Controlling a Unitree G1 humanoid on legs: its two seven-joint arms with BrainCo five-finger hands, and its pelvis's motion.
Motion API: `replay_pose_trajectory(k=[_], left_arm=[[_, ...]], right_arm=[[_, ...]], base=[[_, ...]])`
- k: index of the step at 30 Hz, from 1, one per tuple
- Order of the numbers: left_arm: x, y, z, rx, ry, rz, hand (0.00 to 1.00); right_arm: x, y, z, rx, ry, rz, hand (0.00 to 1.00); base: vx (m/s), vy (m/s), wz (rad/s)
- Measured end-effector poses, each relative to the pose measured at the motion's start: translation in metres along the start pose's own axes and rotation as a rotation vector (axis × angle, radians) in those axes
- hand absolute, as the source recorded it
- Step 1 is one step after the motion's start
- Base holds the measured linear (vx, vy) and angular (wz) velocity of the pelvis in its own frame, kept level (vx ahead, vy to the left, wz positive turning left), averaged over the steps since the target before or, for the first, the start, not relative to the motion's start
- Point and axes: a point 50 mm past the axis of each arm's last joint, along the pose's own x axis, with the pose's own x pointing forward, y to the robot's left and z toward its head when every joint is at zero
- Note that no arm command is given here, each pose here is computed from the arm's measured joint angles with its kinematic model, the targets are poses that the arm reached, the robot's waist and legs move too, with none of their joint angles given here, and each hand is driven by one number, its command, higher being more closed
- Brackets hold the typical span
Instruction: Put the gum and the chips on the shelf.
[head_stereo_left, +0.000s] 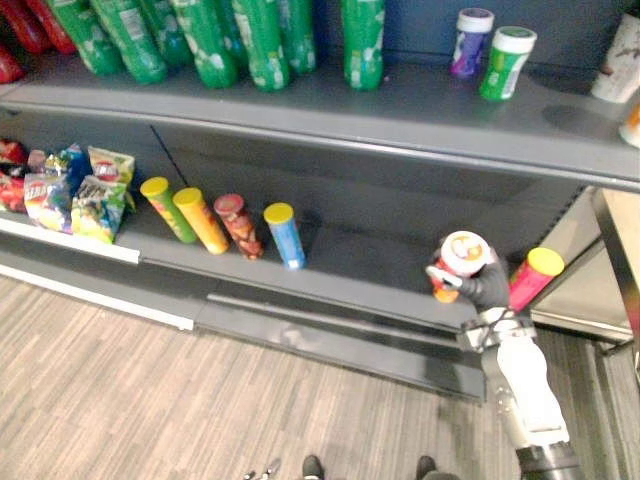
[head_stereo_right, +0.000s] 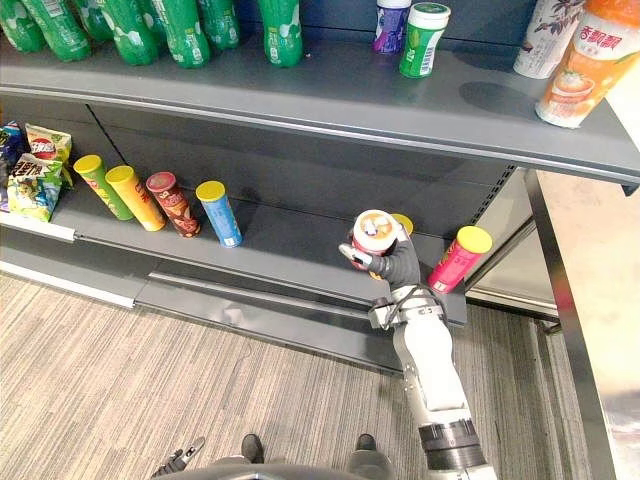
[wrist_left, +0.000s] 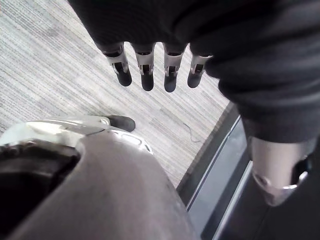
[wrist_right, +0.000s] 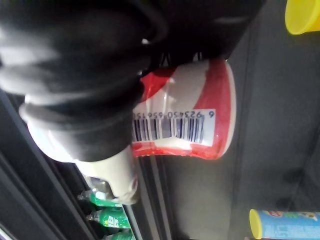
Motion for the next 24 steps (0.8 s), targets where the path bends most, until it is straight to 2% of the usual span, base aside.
replay_pose_trajectory(k=[9,24], left_arm=[[0.0,0.002,0.0,0.015,0.006,0.005,0.0],[0.0,0.008,-0.002,0.021,0.028,0.021,0.0]], right_arm=[[0.047,0.019,0.043,-0.045,-0.185,0.156,1.0],[0.081,0.039,0.089,-0.066,-0.359,0.247,1.0]], base=[[0.0,-0.002,-0.06],[0.0,-0.001,-0.01]])
